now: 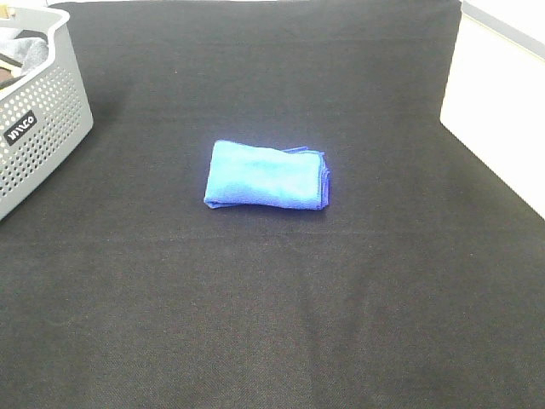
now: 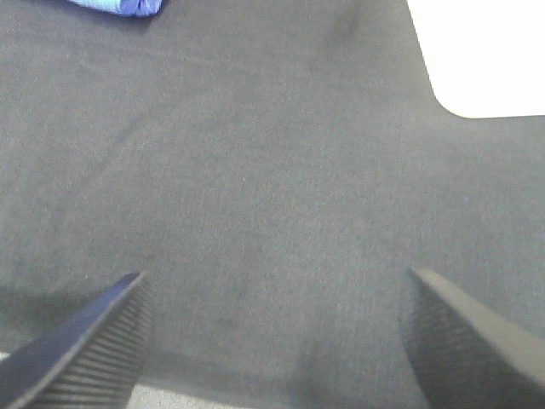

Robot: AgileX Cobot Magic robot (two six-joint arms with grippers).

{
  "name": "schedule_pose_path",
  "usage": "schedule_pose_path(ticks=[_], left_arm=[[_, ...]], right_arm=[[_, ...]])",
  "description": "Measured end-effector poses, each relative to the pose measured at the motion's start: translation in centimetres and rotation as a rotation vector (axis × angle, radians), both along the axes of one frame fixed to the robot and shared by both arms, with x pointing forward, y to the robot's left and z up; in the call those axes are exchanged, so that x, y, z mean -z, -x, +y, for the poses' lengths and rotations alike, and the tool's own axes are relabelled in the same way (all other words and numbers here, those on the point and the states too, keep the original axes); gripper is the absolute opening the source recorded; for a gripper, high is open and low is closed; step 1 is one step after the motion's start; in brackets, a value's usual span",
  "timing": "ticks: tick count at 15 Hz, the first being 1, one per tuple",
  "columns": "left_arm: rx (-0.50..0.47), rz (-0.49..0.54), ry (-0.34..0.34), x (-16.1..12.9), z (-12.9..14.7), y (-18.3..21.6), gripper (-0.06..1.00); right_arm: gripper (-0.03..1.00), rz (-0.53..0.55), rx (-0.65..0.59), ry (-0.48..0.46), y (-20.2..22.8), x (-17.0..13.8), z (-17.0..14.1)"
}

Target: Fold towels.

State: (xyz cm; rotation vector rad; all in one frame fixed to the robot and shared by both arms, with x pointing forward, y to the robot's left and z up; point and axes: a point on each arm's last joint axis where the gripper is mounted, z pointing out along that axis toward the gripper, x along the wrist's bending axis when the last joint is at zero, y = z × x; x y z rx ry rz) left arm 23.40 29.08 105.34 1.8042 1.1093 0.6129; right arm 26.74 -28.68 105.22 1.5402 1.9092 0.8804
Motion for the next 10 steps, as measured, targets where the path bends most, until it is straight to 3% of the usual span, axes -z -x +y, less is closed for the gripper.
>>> schedule_pose_path(ticks=[8,10], left_arm=[[-0.004,0.0,0.0,0.0,0.0,0.0,0.73],[-0.068,-0.001,-0.002,0.0,-0.03,-0.06,0.73]], right_arm=[[0.75,-0.001,0.001,-0.001,-0.01,-0.01,0.0],[0.75,-0.002,0.001,-0.001,-0.01,-0.01,0.0]])
